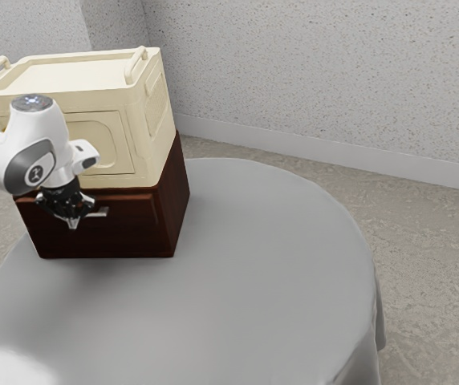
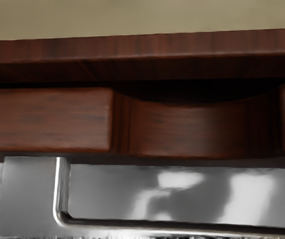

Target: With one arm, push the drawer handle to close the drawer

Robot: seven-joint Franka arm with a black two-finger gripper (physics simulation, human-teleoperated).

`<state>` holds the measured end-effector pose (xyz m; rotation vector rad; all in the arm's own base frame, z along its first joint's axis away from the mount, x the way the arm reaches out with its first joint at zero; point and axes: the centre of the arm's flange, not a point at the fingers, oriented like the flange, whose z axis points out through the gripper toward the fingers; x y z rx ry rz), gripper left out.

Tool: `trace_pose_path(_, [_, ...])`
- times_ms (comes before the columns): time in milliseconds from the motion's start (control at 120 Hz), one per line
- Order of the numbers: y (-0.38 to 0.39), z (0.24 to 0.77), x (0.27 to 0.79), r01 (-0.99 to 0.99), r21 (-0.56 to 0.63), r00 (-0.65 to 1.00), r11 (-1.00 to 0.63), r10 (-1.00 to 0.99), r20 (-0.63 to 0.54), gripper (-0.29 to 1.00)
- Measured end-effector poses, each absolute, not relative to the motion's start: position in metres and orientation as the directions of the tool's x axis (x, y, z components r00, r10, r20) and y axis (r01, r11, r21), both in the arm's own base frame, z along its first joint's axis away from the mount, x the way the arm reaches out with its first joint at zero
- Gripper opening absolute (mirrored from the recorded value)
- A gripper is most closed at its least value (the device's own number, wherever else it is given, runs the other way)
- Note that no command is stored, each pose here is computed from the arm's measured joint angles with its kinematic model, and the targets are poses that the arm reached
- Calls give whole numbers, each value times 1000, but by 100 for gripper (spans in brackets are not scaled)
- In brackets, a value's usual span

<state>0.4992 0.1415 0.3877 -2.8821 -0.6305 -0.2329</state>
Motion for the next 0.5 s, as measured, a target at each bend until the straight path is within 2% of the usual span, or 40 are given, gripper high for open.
trace_pose_path(125, [145,387,505,423,-141,897,-895,392,203,-8])
trace_pose_path(275, [154,386,507,330,-169,931,-929,291,218,-9])
trace_pose_path(392, [157,380,507,299,-189,942,-935,258,213,-15])
trace_pose_path(500, [150,391,503,316,-167,936,-934,278,216,-5])
